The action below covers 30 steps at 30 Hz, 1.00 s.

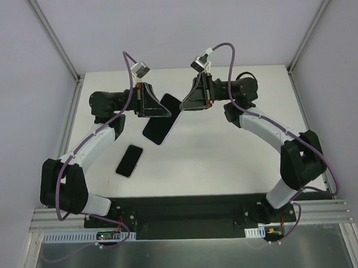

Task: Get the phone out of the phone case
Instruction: Remove the phone case from the phone.

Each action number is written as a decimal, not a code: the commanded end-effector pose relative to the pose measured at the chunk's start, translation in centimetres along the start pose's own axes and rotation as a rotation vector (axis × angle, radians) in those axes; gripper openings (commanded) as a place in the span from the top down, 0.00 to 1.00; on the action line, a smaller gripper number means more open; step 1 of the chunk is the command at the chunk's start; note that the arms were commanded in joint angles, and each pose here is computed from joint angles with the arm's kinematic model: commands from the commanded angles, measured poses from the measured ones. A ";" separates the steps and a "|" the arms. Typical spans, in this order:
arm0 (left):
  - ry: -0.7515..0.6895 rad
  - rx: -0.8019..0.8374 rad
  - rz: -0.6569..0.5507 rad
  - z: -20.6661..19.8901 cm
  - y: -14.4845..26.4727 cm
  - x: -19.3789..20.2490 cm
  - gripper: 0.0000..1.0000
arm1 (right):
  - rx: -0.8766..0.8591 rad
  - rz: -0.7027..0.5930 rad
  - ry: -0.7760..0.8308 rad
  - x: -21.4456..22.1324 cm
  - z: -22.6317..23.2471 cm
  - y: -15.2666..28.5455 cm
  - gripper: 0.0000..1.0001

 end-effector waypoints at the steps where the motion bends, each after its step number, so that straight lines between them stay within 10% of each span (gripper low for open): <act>1: 0.047 -0.097 -0.071 3.9 -0.8 -0.3 1.00 | -0.186 0.187 0.198 4.0 4.7 -3.5 0.99; 11: 0.099 -0.184 -0.088 3.9 -0.8 -0.4 1.00 | 0.125 0.009 0.069 3.6 -1.0 -1.3 0.72; 15: 0.107 -0.196 -0.094 3.9 -0.7 -0.3 1.00 | 0.383 -0.029 0.177 4.2 -1.4 -0.2 0.77; 30: 0.074 -0.191 -0.091 3.0 -0.4 -0.5 0.93 | 0.426 -0.115 0.206 4.9 -1.2 0.6 0.98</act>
Point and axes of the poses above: each gripper's point midway between its finger pads, its own y axis back along the fingers, its own z axis along the line the jaws close on, x = y × z, the point moved 8 cm from there along y, back along the fingers, and after that the axes turned 5 degrees about -y, right-handed, at the moved point
